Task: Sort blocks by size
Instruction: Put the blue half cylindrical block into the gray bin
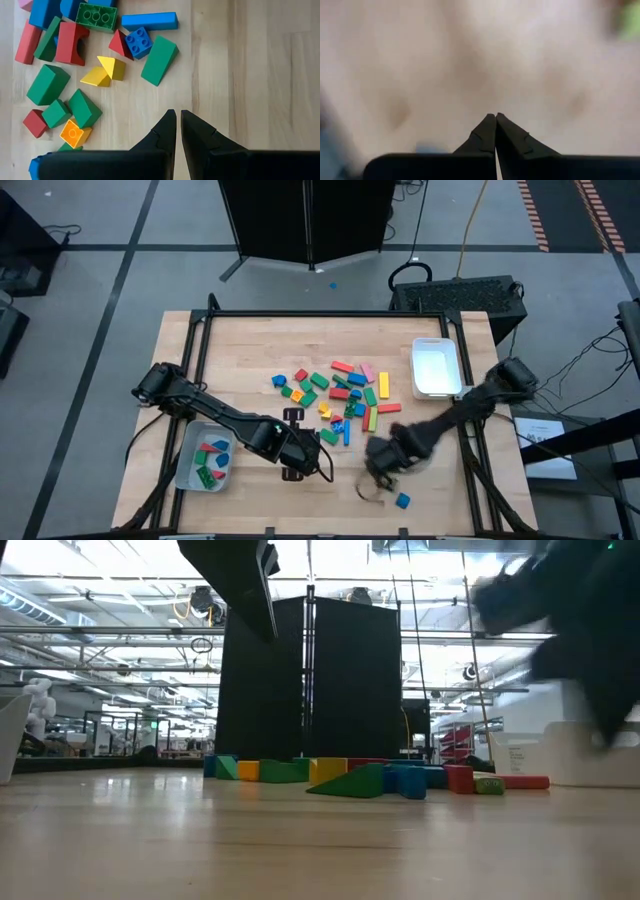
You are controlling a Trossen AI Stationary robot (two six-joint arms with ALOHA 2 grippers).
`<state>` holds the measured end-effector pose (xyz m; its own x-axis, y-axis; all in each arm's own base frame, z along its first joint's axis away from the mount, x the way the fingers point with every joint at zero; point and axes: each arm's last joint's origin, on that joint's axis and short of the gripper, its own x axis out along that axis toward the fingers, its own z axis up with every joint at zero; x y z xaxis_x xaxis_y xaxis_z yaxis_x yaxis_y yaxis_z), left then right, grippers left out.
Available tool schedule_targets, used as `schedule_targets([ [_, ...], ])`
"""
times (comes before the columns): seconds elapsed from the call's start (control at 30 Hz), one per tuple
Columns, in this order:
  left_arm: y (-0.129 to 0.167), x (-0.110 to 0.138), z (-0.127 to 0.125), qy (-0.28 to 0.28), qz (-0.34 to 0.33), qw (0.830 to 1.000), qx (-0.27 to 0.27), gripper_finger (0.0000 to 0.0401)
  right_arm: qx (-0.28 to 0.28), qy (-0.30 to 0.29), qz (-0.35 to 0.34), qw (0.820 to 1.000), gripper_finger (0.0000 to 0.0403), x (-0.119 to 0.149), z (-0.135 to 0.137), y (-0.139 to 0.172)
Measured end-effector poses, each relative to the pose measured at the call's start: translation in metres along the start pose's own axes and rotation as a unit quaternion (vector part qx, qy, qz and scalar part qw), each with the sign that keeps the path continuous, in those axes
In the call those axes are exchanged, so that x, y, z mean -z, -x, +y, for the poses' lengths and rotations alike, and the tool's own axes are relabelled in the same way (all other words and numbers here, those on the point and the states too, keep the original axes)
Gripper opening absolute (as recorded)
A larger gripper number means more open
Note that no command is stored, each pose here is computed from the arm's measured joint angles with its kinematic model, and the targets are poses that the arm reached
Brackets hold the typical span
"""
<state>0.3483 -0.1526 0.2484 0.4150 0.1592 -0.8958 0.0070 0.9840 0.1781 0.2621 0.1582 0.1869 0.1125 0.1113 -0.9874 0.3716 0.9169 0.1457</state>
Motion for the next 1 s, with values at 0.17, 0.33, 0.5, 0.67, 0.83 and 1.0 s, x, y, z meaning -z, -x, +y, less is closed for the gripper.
schedule_targets([
  [0.17, 0.001, 0.000, -0.001, 0.011, 0.000, 1.000, 0.001, 0.0031, -0.034, -0.027, 0.036, 0.998, 0.0000, 0.041, 0.021, 0.013],
  [0.33, 0.000, 0.000, -0.001, 0.011, 0.000, 1.000, 0.001, 0.0031, -0.056, -0.053, 0.081, 0.994, 0.0000, 0.077, 0.041, 0.012],
  [0.5, 0.000, 0.000, -0.001, 0.008, 0.000, 1.000, 0.002, 0.0031, -0.083, -0.077, 0.076, 0.991, 0.0000, 0.094, 0.058, 0.005],
  [0.67, 0.000, 0.000, -0.001, 0.008, 0.000, 1.000, 0.004, 0.0031, -0.068, -0.087, 0.081, 0.991, 0.0000, 0.095, 0.064, -0.015],
  [0.83, 0.000, 0.000, -0.001, 0.010, 0.000, 1.000, 0.004, 0.0031, -0.042, -0.071, 0.095, 0.992, 0.0000, 0.089, 0.064, -0.037],
  [1.0, 0.000, 0.000, -0.001, 0.011, 0.000, 1.000, 0.004, 0.0031, -0.039, -0.039, 0.090, 0.994, 0.0000, 0.067, 0.059, -0.053],
])
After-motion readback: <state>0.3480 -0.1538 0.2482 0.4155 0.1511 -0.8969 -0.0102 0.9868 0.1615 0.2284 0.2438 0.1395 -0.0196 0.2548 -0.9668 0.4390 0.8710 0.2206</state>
